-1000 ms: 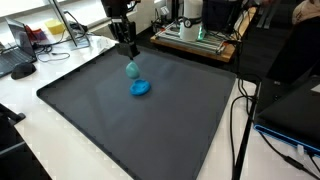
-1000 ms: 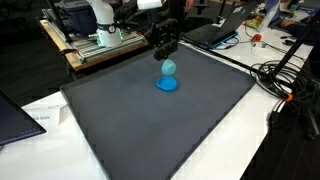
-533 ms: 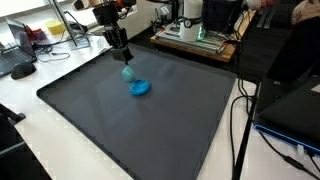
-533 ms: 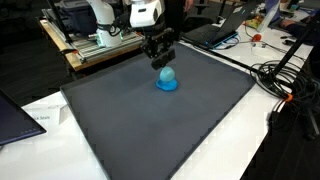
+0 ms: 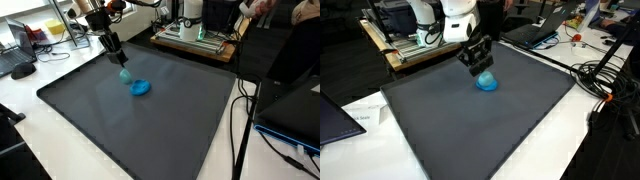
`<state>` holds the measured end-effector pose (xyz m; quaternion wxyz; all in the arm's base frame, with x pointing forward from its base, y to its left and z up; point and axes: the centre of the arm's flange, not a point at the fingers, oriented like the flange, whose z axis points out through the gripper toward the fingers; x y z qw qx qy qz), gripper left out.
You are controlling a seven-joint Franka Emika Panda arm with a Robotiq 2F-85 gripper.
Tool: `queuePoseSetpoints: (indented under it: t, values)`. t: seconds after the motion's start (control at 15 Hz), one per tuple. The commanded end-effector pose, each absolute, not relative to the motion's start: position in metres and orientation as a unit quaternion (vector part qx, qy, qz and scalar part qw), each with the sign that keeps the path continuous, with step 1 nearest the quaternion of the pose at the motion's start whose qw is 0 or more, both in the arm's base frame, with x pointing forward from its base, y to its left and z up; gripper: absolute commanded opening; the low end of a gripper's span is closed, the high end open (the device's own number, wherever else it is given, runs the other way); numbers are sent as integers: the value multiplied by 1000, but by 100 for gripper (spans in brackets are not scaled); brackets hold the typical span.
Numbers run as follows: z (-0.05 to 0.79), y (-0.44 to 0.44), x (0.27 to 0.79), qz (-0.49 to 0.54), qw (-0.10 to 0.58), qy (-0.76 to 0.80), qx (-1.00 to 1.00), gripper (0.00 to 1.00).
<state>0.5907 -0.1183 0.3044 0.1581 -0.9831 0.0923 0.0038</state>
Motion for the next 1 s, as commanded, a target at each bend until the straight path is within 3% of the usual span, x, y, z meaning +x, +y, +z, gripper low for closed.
queuePoseSetpoints:
  t: [0.0, 0.4, 0.93]
  values:
    - [304, -132, 614, 14, 191, 94, -977, 22]
    - [295, -145, 636, 65, 214, 121, -967, 22]
    - [297, -142, 672, 125, 179, 235, -947, 22]
